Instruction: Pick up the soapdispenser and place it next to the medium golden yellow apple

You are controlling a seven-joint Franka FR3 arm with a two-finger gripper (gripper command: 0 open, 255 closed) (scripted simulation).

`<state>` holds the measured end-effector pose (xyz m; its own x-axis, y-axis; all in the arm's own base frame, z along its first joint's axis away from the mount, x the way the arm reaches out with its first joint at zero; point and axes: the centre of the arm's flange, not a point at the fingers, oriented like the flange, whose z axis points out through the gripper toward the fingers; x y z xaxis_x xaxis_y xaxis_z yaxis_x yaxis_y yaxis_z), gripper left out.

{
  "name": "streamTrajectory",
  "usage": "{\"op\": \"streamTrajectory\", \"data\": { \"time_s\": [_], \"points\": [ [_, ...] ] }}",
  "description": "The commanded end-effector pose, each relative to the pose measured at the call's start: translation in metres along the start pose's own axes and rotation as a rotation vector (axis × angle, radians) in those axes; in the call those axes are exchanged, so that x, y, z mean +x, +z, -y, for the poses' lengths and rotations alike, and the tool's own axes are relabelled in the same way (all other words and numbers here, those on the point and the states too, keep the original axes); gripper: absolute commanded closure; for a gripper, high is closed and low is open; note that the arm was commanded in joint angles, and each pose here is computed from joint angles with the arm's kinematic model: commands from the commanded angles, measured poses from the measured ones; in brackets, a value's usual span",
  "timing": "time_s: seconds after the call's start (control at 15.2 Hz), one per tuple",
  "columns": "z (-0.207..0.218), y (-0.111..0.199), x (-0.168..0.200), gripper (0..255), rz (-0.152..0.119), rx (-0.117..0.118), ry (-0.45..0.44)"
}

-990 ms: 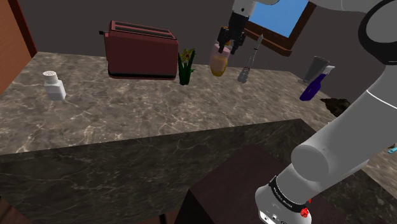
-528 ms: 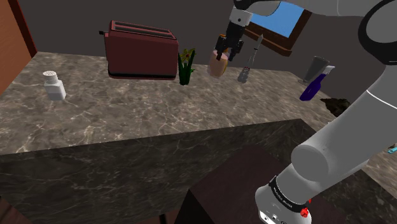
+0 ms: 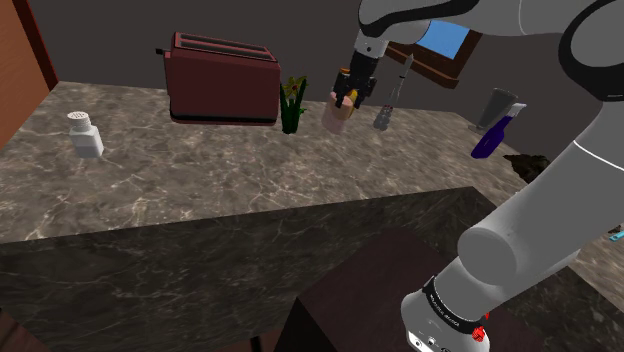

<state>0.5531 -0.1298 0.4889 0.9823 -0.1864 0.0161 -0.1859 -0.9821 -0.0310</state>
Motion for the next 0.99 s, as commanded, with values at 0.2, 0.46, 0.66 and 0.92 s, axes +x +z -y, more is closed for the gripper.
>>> {"op": "streamTrajectory", "data": {
  "time_s": [0.2, 0.46, 0.66, 0.92],
  "points": [
    [-0.001, 0.003, -0.001, 255, -0.001, 0.0, 0.0],
    [-0.001, 0.003, -0.001, 255, -0.001, 0.0, 0.0],
    [-0.001, 0.003, -0.001, 0, -0.001, 0.0, 0.0],
    [-0.001, -0.01, -0.001, 0, -0.001, 0.0, 0.0]
  ]
}}
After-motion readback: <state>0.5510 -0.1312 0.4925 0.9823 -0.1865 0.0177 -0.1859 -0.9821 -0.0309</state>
